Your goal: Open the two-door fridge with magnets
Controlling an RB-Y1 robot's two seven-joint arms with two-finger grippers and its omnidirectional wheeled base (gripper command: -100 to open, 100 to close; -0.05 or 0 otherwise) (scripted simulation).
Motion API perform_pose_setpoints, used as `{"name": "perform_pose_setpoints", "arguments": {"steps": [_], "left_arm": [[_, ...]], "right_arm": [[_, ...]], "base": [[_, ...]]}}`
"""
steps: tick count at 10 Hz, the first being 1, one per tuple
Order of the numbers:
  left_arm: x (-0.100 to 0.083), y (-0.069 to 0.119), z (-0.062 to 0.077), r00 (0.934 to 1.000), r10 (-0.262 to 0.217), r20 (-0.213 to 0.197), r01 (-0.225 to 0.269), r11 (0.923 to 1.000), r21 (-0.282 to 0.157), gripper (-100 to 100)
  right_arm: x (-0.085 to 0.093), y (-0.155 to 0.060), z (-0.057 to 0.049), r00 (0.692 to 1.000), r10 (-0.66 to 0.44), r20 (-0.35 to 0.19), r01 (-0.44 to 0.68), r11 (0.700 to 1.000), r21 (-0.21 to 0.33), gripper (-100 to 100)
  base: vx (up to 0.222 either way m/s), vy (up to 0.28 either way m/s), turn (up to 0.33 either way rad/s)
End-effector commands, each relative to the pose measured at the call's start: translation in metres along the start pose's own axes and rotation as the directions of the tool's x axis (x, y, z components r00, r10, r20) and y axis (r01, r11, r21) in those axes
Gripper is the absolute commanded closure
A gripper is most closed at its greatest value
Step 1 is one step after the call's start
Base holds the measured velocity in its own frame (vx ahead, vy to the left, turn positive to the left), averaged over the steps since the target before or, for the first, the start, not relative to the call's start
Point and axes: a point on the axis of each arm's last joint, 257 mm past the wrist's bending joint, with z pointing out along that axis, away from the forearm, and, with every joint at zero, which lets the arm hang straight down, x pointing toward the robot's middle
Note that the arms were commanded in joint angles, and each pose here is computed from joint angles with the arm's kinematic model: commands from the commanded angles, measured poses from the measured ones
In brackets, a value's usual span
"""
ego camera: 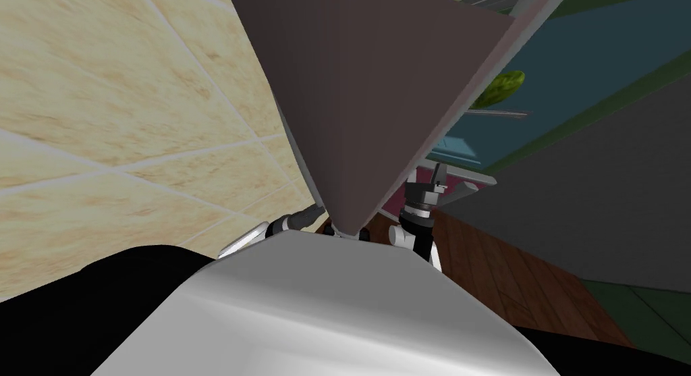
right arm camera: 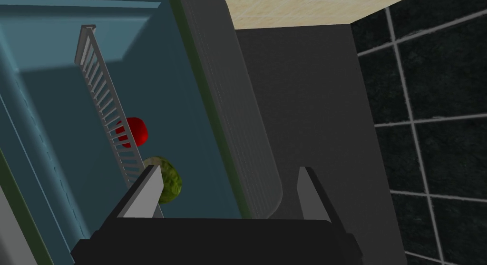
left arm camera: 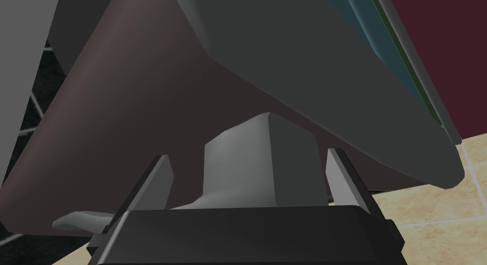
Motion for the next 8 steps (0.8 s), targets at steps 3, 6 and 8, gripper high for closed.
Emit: {"name": "perform_pose_setpoints", "arguments": {"steps": [3,6,8], "left_arm": [[0.002,-0.004,0.002,0.9997,-0.020,-0.011,0.019,0.9996,-0.020,0],[0.002,-0.001,0.001,0.9997,-0.022,-0.011,0.021,0.9994,-0.029,0],[0.002,-0.001,0.000,0.9997,-0.022,-0.011,0.021,0.9993,-0.030,0]], "right_arm": [[0.000,0.000,0.000,1.000,0.000,0.000,0.000,1.000,0.000,0],[0.000,0.000,0.000,1.000,0.000,0.000,0.000,1.000,0.000,0],[0.000,0.000,0.000,1.000,0.000,0.000,0.000,1.000,0.000,0]], "base": [[0.013,0.012,0.035],[0.000,0.000,0.000],[0.000,0.000,0.000]]}}
